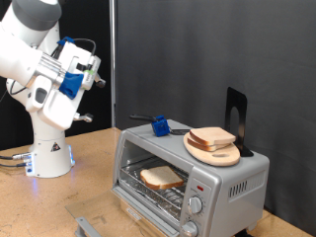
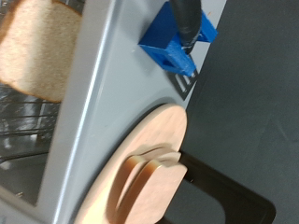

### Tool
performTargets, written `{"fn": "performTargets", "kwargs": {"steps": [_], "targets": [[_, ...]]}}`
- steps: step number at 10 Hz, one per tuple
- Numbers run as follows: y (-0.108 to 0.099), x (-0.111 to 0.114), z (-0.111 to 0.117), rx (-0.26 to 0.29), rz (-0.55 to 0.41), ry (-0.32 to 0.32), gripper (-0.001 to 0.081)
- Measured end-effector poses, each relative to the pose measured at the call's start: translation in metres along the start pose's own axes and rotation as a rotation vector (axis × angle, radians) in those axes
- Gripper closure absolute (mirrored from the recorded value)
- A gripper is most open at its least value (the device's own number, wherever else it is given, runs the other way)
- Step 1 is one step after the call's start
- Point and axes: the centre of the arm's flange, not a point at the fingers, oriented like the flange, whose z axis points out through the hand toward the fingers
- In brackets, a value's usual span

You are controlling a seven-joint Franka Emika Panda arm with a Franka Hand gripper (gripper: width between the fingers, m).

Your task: Make a piece of toast with the oven

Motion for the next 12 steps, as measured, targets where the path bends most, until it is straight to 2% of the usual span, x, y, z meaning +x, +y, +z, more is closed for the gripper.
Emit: {"fn": "performTargets", "kwargs": {"steps": [4, 8, 10, 12], "targets": [[0.009, 0.010, -0.023, 0.007, 0.015, 0.014, 0.0124], [0.012, 0.011, -0.023, 0.017, 0.041, -0.032, 0.0124], [0.026, 0.018, -0.027, 0.024, 0.077, -0.046, 0.0124], [0.049, 0.034, -0.028, 0.023, 0.096, -0.044, 0.0124]]}}
